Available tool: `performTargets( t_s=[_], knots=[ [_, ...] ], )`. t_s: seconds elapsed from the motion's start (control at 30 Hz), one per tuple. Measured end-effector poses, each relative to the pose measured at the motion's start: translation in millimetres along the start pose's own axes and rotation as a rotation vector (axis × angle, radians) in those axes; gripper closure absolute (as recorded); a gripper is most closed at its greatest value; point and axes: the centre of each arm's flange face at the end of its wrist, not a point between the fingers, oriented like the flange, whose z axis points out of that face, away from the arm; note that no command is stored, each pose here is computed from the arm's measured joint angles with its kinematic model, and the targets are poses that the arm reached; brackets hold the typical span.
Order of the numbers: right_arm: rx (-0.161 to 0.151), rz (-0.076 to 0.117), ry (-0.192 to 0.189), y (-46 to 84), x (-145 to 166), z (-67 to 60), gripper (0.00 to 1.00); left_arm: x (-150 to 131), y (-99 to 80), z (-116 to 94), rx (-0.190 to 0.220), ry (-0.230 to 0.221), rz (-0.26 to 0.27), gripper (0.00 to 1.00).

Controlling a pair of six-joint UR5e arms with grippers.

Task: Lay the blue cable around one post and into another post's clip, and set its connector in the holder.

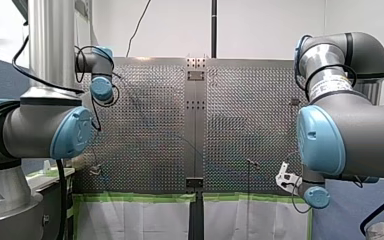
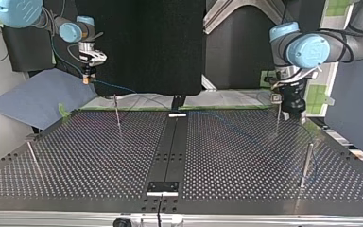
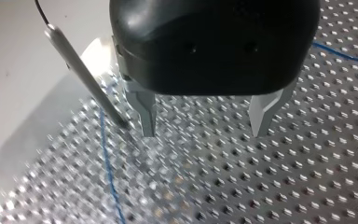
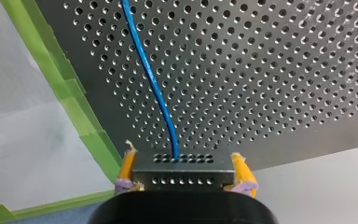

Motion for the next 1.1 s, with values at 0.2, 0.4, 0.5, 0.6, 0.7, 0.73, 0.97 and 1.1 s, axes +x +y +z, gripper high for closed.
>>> performTargets(
  t_s=[0.2,0.4,0.5,0.6,0.7,0.73,0.97,1.1],
  knots=[
    [0.003,0.001,-0.008,-2.5,-1.1,0.8,1.00,-30.2,-19.9,-1.7,0.015,-0.043,0.035,0.00],
    [0.005,0.002,-0.013,-4.2,-2.1,0.4,1.00,-68.3,-36.4,-5.7,-0.004,-0.112,0.072,0.00],
    [0.006,0.003,-0.014,-5.1,-2.4,0.4,1.00,-86.5,-44.4,-9.4,-0.015,-0.145,0.088,0.00],
    [0.008,0.005,-0.015,-6.0,-2.7,0.3,1.00,-104.0,-53.2,-14.7,-0.024,-0.175,0.104,0.00],
    [0.009,0.009,-0.015,-6.6,-2.7,0.7,1.00,-121.9,-61.8,-20.3,-0.027,-0.202,0.121,0.00],
    [0.009,0.010,-0.015,-6.8,-2.7,0.9,1.00,-129.1,-65.8,-22.7,-0.021,-0.210,0.126,0.00],
    [0.009,0.012,-0.018,-7.3,-2.7,1.6,1.00,-167.3,-91.1,-39.4,0.040,-0.240,0.149,0.00],
    [0.011,0.014,-0.018,-8.1,-2.5,2.5,1.00,-186.1,-105.8,-51.3,0.081,-0.252,0.170,0.00]
  ],
)
